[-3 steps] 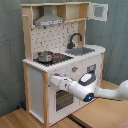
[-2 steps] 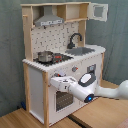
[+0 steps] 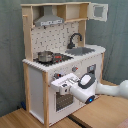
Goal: Play with the kitchen
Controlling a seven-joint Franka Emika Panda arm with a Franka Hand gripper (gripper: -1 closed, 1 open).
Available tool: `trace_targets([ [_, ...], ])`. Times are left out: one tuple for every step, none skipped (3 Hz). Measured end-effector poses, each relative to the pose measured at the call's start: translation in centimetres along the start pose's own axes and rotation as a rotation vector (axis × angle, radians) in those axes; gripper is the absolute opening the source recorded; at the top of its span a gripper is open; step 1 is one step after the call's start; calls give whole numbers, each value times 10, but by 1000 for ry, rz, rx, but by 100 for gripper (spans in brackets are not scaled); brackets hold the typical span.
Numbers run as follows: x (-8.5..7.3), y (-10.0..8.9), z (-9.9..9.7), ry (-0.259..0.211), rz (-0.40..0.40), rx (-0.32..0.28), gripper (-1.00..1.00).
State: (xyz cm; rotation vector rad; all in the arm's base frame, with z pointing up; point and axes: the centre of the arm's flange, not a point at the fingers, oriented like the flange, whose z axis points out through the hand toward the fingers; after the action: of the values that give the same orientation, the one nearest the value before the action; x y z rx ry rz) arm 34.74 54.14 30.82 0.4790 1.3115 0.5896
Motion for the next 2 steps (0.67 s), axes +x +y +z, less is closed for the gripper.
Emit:
trace_targets([
  [0,-4,0,-4,-119,-34,-100],
  [-2,-2,0,15,-1,-20,-100],
])
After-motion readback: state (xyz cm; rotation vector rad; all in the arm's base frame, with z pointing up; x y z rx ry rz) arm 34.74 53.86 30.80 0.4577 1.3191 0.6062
